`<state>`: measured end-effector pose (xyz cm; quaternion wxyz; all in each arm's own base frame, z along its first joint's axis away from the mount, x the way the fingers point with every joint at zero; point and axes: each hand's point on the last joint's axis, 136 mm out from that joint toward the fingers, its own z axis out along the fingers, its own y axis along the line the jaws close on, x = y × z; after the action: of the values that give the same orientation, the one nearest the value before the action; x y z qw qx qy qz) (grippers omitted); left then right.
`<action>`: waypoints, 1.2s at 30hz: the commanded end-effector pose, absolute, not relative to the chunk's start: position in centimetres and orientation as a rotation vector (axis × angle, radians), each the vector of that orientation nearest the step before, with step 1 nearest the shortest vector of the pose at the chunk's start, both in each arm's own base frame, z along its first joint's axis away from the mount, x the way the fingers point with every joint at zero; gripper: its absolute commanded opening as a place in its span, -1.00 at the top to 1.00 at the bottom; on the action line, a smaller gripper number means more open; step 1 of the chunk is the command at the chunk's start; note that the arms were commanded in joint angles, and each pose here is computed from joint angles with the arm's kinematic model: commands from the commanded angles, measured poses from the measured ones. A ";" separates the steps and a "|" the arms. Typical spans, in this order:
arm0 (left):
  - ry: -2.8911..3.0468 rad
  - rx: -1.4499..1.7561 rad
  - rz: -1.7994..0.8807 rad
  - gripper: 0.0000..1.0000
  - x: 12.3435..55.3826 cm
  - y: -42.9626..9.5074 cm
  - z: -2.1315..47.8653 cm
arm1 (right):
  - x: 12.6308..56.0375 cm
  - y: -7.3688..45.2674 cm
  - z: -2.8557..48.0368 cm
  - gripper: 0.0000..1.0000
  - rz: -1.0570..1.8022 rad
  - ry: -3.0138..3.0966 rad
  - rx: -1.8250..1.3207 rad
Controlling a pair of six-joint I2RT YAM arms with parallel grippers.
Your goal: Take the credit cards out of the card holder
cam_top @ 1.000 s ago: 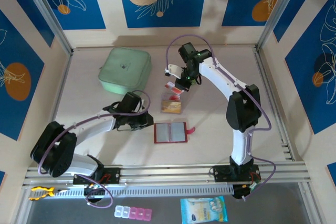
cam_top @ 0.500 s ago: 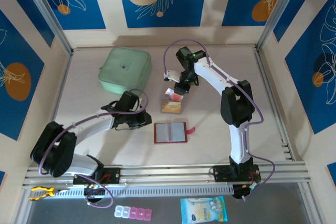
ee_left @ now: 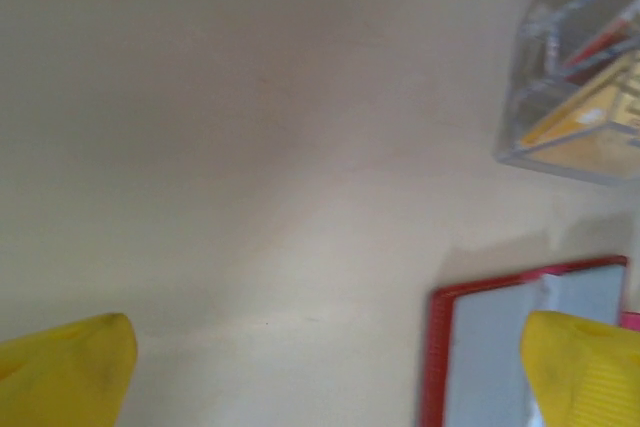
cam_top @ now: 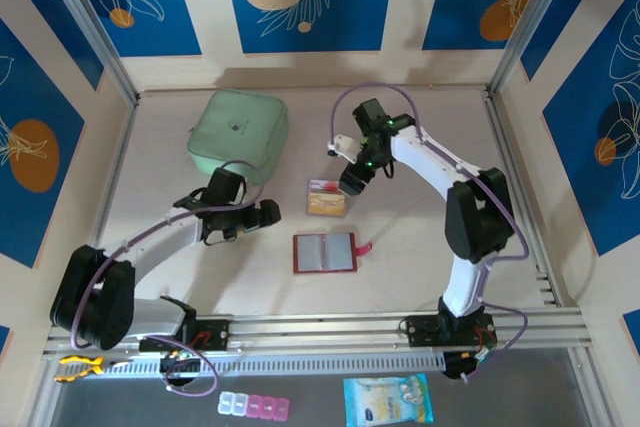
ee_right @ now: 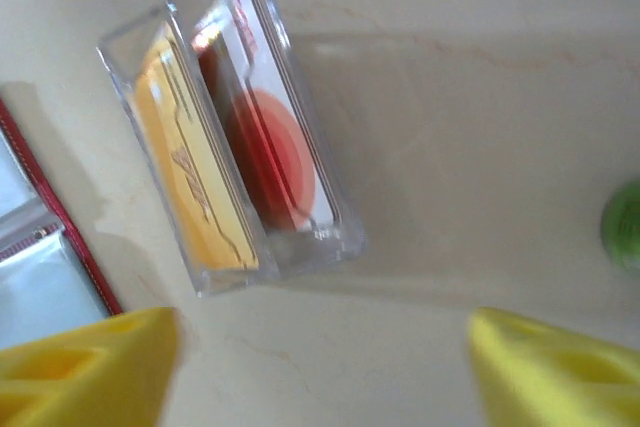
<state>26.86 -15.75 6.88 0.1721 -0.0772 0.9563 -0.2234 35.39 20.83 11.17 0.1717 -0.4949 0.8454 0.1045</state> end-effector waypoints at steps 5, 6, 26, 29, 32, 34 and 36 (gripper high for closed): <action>2.613 -0.184 -0.237 -1.00 30.1 -9.9 8.7 | 37.3 16.8 10.3 -0.99 0.149 2.407 -0.916; 2.584 -0.184 -0.179 -1.00 30.5 -9.0 9.1 | 37.6 16.0 10.2 -0.98 0.125 2.399 -0.857; 1.979 -0.065 0.327 -0.99 37.9 -1.6 14.7 | 41.0 4.6 9.9 -0.98 0.089 2.050 -0.118; 1.939 -0.057 0.377 -0.99 37.6 -0.8 13.7 | 40.1 3.7 10.1 -0.98 0.182 1.993 -0.075; 1.954 -0.073 0.380 -0.99 37.1 0.3 12.3 | 39.7 3.1 9.5 -0.98 0.247 1.962 -0.046; 1.940 -0.073 0.356 -0.99 37.4 0.8 11.7 | 39.7 3.3 9.3 -0.98 0.246 1.966 -0.060; 1.942 -0.053 0.306 -0.99 37.9 0.7 11.5 | 39.6 3.3 9.4 -0.98 0.245 1.965 -0.060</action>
<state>36.49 0.68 9.81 0.5104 -0.0279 0.8461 0.1512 38.66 2.03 7.03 0.5072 -0.0119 0.8587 0.0721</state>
